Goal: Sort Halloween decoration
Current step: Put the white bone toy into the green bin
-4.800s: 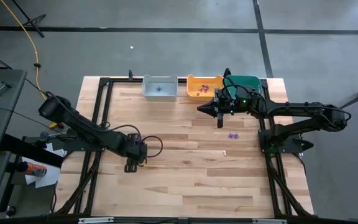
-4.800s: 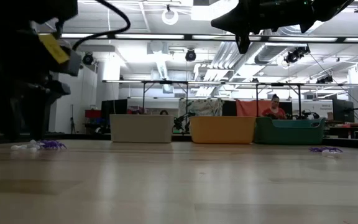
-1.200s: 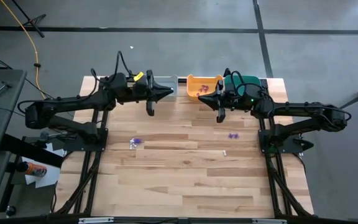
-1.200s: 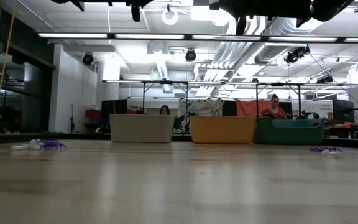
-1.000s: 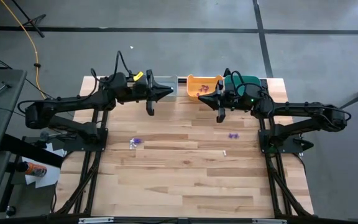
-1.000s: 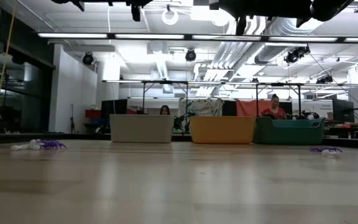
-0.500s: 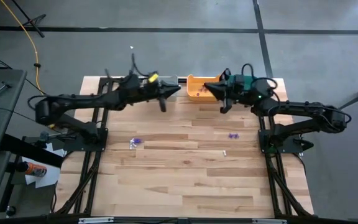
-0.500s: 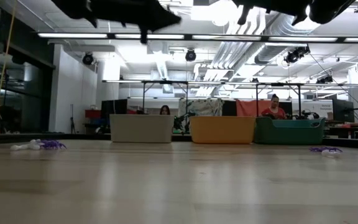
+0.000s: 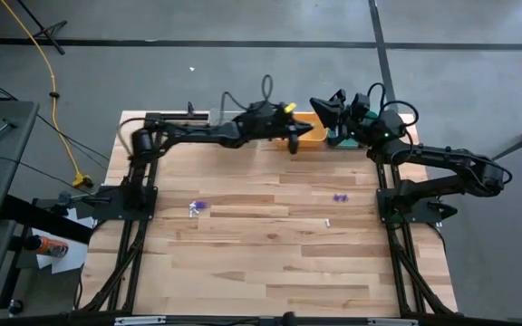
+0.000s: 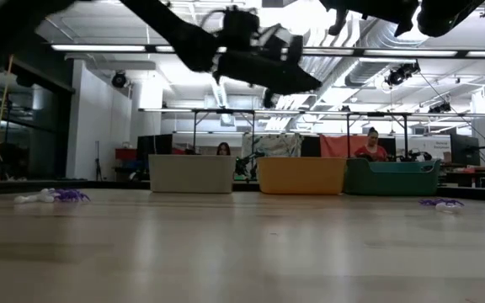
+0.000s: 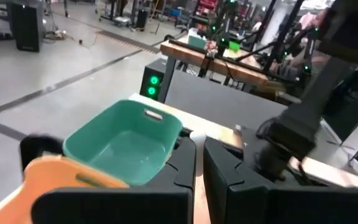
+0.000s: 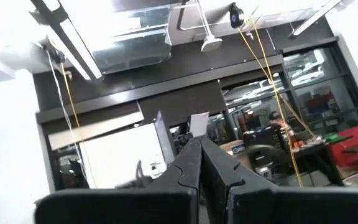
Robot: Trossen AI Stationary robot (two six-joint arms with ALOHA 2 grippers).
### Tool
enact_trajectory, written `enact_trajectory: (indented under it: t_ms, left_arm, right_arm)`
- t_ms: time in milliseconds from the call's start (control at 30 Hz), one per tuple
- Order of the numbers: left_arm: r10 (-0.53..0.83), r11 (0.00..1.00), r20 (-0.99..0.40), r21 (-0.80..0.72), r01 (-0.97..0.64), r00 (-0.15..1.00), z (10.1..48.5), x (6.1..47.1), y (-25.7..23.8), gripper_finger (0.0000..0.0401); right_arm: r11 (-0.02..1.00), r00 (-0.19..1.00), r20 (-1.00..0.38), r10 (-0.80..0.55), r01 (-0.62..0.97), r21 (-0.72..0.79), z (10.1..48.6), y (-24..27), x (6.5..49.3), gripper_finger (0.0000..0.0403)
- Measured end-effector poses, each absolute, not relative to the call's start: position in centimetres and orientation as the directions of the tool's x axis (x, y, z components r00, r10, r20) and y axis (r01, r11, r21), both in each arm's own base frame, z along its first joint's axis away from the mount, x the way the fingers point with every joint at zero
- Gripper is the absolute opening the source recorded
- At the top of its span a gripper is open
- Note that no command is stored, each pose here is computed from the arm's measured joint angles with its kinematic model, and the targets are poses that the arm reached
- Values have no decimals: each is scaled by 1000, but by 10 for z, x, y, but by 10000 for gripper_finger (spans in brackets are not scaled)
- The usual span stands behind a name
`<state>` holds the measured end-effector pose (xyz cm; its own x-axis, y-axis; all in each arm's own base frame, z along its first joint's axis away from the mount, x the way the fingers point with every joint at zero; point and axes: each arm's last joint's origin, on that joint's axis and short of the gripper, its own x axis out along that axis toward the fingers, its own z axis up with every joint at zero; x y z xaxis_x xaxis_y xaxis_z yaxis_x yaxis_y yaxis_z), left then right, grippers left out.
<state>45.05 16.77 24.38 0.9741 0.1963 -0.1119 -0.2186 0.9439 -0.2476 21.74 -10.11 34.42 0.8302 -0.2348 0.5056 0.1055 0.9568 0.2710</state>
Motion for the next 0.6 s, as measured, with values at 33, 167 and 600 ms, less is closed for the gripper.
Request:
enact_trajectory:
  t_ms: [33, 167, 600]
  left_arm:
    - [197, 945, -103, -246, -217, 975, 241, 460, 171, 0]
    - [197, 947, -77, -242, -210, 977, 225, 493, 184, 0]
    - [233, 942, -43, -237, -236, 972, 164, 553, 204, 0]
  right_arm:
    - [953, 829, 507, -237, 98, 286, 344, -102, 217, 0]
    - [945, 820, 517, -245, 82, 318, 345, -103, 216, 0]
    - [934, 799, 527, -289, 115, 339, 346, -104, 215, 0]
